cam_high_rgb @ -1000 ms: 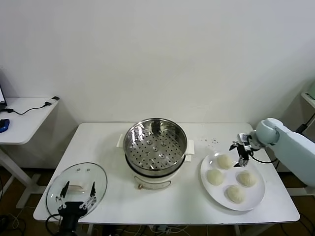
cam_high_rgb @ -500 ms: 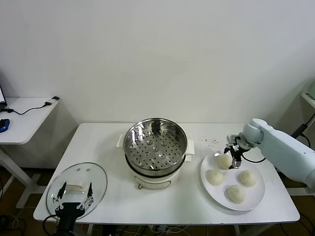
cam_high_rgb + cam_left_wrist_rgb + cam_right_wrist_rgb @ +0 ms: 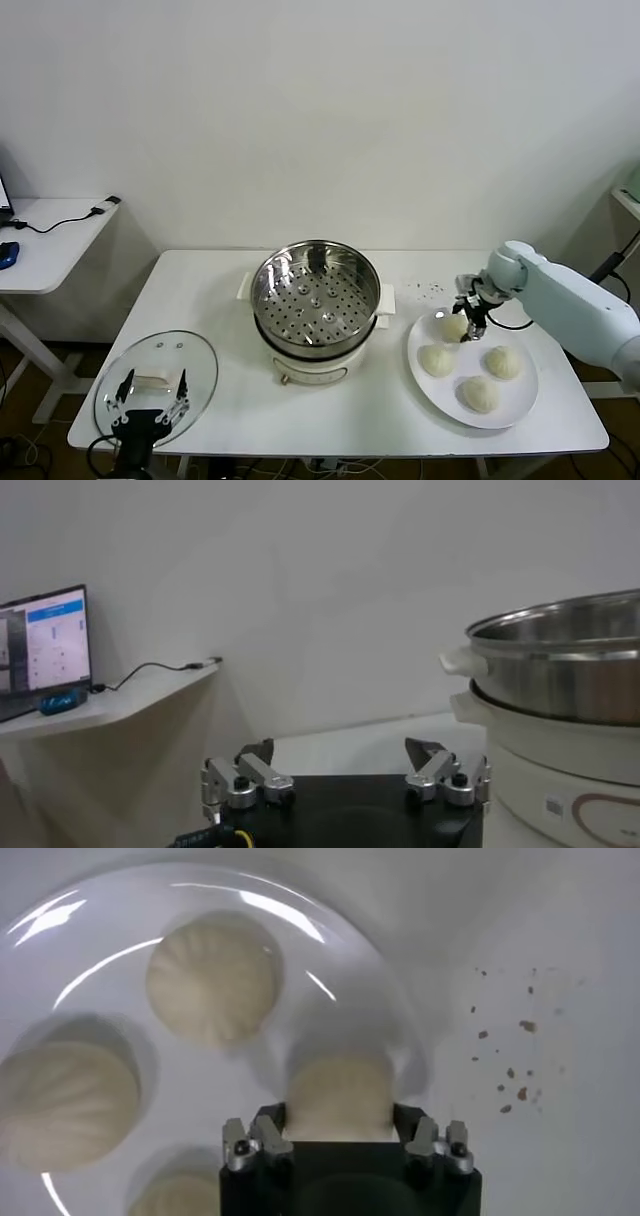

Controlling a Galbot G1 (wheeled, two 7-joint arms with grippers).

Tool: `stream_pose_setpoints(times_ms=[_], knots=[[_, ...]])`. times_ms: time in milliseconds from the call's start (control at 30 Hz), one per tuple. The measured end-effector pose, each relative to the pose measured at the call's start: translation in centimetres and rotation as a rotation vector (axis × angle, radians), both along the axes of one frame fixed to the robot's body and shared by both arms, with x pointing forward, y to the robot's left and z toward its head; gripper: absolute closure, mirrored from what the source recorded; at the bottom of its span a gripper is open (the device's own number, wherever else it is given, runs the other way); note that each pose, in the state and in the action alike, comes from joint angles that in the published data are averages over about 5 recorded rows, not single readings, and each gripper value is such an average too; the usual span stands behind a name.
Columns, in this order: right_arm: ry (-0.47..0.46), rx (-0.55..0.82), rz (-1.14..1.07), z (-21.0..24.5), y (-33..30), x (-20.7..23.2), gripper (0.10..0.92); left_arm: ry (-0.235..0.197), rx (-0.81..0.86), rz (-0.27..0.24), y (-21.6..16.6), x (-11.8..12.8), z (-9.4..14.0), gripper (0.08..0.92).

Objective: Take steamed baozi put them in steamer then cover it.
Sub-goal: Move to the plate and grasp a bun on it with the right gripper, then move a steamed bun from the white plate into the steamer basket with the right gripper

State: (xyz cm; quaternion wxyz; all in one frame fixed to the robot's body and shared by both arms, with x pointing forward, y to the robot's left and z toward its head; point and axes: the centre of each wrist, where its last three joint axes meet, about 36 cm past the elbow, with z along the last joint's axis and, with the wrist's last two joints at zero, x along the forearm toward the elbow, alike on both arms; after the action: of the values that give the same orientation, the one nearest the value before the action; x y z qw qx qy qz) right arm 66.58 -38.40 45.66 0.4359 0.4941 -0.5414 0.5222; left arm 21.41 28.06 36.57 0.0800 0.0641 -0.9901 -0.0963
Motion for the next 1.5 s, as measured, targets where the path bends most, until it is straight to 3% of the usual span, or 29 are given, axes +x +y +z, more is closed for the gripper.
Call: stream_pose_setpoints(times_ms=[267,600,900,1200,1500], knots=[[-0.032,0.020,0.090,4.2,1.3,1.6,0.335,0.002,-0.001,-0.001,0.0,0.0,0.0,0.177],[-0.127,0.001,0.410,16.4,7.9,5.4,0.333,0.003,0.002,-0.002,0.0,-0.1,0.4,0.177],[-0.236,-0.101,0.796,25.4,18.1,6.5,0.332,0.014,0.001,-0.010,-0.3,-0.1,0.3,0.177],[-0.271,-0.217,1.168,26.9,28.8,4.8,0.327,0.029,0.013,-0.019,0.0,-0.4,0.4,0.177],[-0.266,-0.292,1.424,23.2,35.6,2.8,0.321,0.036,0.016,-0.011,0.2,-0.7,0.4,0.177]])
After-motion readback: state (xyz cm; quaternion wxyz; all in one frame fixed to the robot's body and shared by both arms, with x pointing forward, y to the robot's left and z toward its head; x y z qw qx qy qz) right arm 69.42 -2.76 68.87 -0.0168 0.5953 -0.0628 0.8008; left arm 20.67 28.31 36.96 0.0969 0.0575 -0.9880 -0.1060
